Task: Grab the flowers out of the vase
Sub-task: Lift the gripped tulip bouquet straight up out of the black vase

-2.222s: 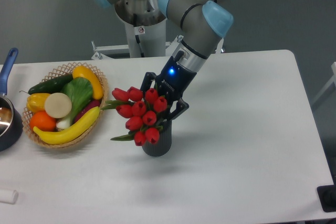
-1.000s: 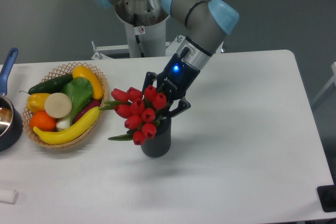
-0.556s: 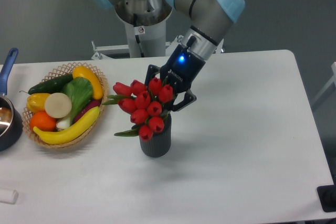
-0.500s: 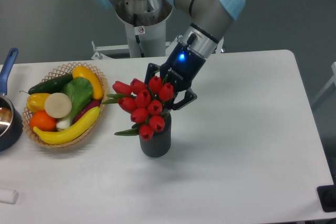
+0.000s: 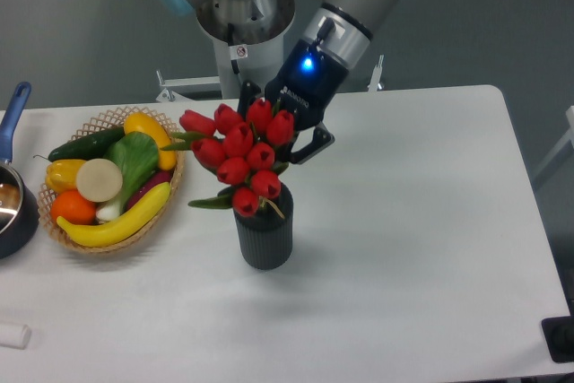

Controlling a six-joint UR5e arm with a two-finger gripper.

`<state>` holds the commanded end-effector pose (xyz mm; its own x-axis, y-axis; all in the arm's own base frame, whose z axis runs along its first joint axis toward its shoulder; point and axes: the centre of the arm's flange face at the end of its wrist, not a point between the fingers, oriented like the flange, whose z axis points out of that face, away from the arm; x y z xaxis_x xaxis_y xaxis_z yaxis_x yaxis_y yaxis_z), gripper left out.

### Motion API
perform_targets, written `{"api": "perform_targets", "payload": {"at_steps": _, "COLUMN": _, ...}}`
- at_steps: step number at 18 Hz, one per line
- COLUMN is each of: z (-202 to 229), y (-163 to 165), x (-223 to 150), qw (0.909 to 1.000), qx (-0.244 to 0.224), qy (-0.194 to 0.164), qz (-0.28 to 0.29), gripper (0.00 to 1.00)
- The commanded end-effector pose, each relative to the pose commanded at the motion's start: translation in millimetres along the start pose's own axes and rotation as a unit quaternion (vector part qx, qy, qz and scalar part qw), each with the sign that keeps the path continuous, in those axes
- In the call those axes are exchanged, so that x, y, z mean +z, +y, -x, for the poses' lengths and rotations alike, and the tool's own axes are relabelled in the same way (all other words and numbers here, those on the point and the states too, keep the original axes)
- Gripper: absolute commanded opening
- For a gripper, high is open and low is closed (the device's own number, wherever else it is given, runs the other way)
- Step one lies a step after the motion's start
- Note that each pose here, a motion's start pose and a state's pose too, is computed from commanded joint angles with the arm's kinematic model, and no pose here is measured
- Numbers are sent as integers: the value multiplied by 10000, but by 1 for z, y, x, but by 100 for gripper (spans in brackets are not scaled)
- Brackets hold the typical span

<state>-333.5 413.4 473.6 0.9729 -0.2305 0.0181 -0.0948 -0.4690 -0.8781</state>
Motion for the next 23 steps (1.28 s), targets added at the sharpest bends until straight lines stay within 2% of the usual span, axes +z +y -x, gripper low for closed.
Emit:
{"api": "perform_targets", "payload": {"at_steps": 15, "z": 1, "y": -30, "x": -61, "qw": 9976, "qx": -232, "qy": -431, "qz": -481, "gripper": 45}}
{"api": "perform_targets", "payload": {"at_steps": 23, "z": 37, "y": -5, "x": -100, "qw": 9923, "qx": -586, "qy": -685, "qz": -850, "gripper": 45}}
